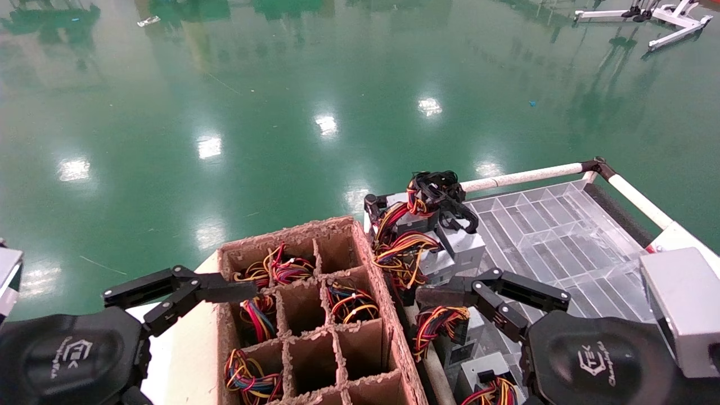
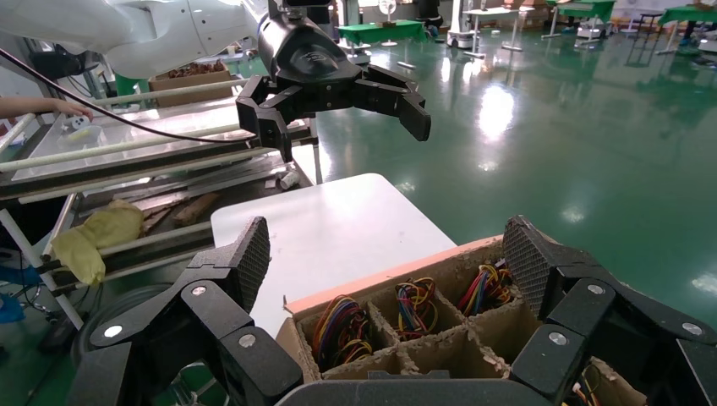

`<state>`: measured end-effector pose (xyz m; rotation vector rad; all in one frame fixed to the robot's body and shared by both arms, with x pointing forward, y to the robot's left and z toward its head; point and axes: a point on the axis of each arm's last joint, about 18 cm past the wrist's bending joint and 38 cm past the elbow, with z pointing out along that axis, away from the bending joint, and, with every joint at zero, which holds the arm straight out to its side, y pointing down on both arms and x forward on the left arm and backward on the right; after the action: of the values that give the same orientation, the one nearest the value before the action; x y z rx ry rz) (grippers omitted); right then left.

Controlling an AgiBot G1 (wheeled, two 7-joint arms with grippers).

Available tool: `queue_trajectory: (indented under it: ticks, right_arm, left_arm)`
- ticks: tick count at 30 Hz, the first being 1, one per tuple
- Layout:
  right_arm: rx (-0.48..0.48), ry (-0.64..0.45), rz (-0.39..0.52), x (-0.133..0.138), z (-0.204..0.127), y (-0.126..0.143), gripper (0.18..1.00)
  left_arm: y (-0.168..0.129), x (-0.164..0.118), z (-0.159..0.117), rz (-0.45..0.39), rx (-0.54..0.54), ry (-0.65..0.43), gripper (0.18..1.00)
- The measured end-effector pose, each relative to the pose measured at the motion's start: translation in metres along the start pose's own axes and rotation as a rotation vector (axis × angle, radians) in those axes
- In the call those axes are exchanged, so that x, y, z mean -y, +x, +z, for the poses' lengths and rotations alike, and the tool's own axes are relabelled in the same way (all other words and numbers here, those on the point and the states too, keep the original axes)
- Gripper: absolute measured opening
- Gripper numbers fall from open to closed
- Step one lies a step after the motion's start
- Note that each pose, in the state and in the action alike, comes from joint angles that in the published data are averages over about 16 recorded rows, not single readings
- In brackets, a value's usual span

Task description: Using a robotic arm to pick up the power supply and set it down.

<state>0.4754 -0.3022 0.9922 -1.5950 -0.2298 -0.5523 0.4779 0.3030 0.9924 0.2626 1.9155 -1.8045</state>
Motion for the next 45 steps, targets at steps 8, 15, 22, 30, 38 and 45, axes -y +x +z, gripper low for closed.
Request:
queue_trajectory:
  ticks: [8,15,22,30,38,45]
  right_arm:
    - [0.0,0.0,0.0,0.0,0.0,0.0,0.999]
    - [0.0,0.0,0.0,0.0,0.0,0.0,0.999]
    - [0.0,0.0,0.0,0.0,0.0,0.0,0.999]
    - [0.0,0.0,0.0,0.0,0.0,0.0,0.999]
    - [0.0,0.0,0.0,0.0,0.0,0.0,0.999]
    - [0.0,0.0,0.0,0.0,0.0,0.0,0.999]
  left_arm:
    - [0.0,0.0,0.0,0.0,0.0,0.0,1.0]
    - [0.0,0.0,0.0,0.0,0.0,0.0,1.0]
    - [0.0,0.0,0.0,0.0,0.0,0.0,1.0]
    - [0.0,0.0,0.0,0.0,0.0,0.0,1.0]
    - [0.0,0.0,0.0,0.0,0.0,0.0,1.0]
    - [0.0,0.0,0.0,0.0,0.0,0.0,1.0]
